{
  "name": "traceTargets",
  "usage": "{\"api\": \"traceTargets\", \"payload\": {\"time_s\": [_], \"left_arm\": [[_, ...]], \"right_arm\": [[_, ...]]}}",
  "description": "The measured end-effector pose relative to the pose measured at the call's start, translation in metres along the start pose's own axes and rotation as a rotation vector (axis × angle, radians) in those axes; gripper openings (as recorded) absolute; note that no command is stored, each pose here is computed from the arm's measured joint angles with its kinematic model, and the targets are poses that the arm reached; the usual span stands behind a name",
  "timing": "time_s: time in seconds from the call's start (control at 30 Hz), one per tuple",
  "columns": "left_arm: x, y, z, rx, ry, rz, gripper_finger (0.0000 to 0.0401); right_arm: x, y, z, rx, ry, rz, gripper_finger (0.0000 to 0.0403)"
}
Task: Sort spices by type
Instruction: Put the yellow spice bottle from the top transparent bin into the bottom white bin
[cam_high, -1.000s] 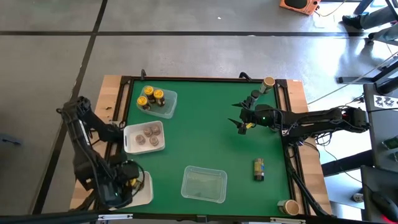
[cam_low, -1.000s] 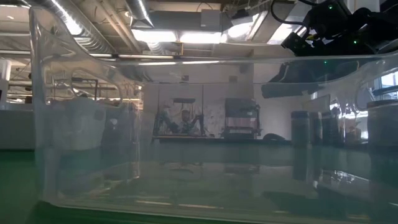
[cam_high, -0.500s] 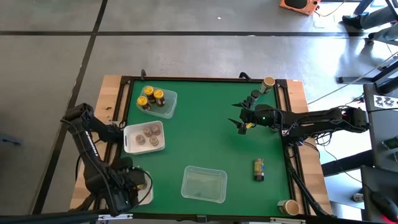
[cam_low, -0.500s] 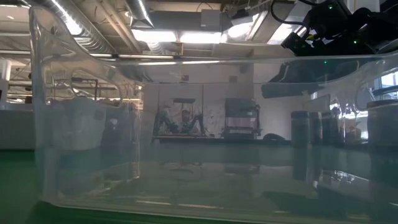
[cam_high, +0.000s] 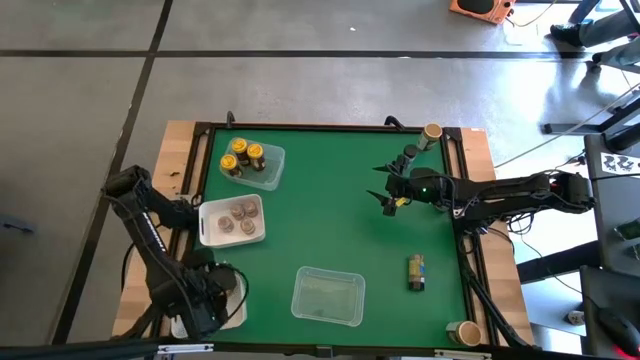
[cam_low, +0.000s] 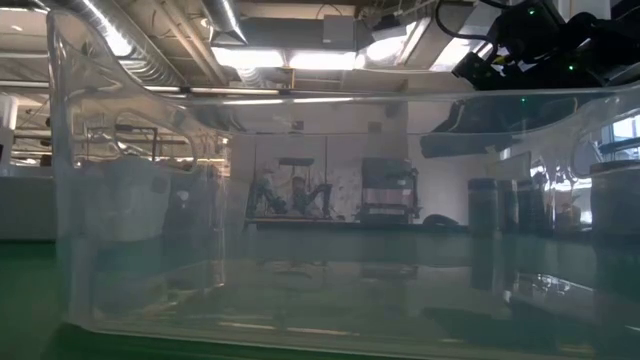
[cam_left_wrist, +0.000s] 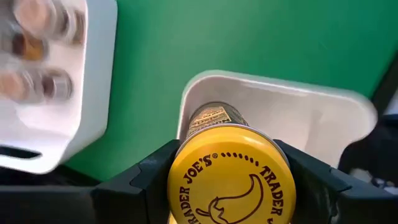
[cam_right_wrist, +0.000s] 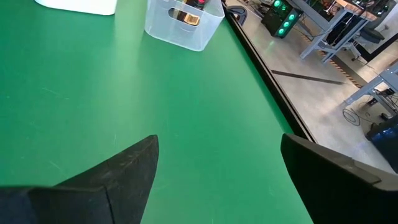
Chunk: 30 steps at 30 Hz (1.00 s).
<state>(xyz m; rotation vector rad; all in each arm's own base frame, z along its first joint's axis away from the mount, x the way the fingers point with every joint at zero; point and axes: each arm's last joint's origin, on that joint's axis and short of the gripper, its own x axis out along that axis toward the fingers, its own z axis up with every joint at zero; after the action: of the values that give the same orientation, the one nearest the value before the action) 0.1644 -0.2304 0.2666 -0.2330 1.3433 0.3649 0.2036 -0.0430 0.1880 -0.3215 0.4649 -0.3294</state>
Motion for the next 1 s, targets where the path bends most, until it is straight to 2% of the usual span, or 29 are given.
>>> {"api": "traceTargets", "payload": {"time_s": [0.27,0.5,0.6,0.77,0.9,1.0], "left_arm": [[0.046,0.003,-0.008,-0.001,0.006,-0.008,0.0229],[0.061,0.013,-0.004,-0.079,0.022,0.063,0.0276],[0.062,0.015,0.005,-0.117,0.041,0.048,0.0293],[0.055,0.012,0.014,-0.078,0.104,0.003,0.0300],[0.040,0.013,0.026,-0.051,0.088,-0.048,0.0301],[0.026,0.026,0.034,-0.070,0.043,-0.026,0.0301]], "right_arm": [[0.000,0.000,0.000,0.000,0.001,0.000,0.0337],[0.000,0.000,0.000,0.000,0.001,0.000,0.0337],[0.000,0.000,0.000,0.000,0.001,0.000,0.0337],[0.000,0.000,0.000,0.000,0.001,0.000,0.0337],[0.000,0.000,0.000,0.000,0.001,0.000,0.0337],[0.000,0.000,0.000,0.000,0.001,0.000,0.0337]]}}
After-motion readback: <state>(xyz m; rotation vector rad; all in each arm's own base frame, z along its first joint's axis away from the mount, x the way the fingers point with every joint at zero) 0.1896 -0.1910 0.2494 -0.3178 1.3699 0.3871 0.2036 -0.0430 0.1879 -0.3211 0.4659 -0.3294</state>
